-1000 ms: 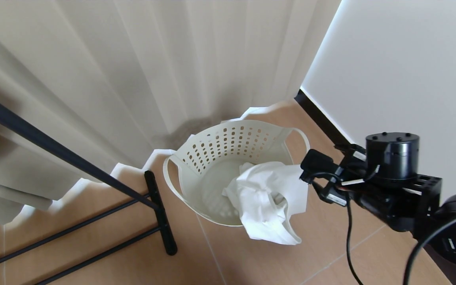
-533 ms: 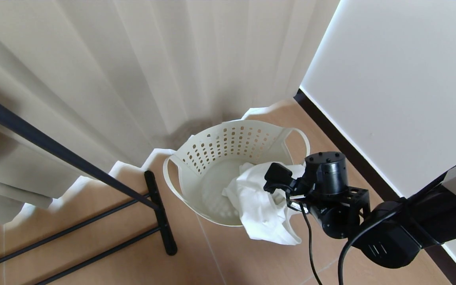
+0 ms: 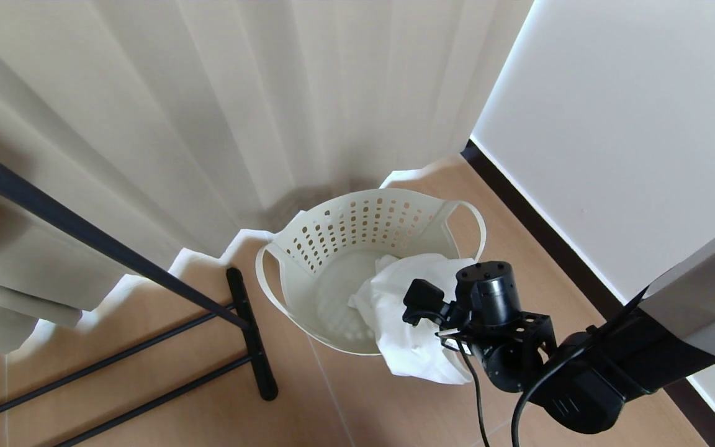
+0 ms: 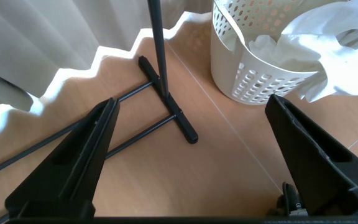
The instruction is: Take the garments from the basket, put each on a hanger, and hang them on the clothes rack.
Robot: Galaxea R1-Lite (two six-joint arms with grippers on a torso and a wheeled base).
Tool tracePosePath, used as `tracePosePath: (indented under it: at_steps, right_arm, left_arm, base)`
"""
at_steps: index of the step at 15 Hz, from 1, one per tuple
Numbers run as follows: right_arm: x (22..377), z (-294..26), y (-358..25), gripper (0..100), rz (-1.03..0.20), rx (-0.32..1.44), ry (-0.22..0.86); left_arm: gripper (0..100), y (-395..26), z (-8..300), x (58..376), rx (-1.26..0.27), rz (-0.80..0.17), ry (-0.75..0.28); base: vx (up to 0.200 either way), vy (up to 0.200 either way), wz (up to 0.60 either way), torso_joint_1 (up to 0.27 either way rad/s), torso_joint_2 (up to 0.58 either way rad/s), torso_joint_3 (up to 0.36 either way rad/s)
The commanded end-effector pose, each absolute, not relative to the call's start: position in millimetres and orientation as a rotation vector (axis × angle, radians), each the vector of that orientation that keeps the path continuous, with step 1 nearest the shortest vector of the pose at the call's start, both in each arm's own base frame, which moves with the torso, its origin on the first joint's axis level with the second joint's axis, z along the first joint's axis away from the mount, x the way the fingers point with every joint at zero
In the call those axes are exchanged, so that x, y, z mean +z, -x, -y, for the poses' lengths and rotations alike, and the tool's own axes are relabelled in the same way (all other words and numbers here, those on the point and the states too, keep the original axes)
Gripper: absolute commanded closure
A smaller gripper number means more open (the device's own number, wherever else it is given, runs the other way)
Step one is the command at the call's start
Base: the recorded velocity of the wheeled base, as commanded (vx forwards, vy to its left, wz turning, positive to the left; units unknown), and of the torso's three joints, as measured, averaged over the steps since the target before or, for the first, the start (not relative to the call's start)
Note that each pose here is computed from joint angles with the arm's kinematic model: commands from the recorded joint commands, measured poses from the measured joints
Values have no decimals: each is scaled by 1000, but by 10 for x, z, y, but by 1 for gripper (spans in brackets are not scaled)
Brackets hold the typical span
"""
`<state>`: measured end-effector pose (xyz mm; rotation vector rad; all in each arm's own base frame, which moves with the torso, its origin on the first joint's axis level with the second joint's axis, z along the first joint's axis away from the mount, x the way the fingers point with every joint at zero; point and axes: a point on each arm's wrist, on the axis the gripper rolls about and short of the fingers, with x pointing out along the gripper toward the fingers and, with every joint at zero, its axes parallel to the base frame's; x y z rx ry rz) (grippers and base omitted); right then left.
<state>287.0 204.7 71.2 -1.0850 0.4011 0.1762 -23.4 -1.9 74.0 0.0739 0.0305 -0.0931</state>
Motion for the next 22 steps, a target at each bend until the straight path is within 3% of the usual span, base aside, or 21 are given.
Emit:
tracePosePath:
  at_steps: [1, 13, 22]
  right_arm:
    - [582, -2075, -2888, 0, -428, 188, 1097]
    - [531, -2165, -3312, 0, -430, -19, 1119]
    - [555, -2227, -3483, 0, -340, -89, 1119]
  left_arm:
    - [0, 233, 19, 741, -93, -32, -74]
    - [0, 233, 19, 741, -93, -32, -74]
    - [0, 233, 19, 741, -93, -32, -74]
  base:
    - [0, 0, 0, 0, 0, 0]
    - [0, 0, 0, 0, 0, 0]
    - [0, 0, 0, 0, 0, 0]
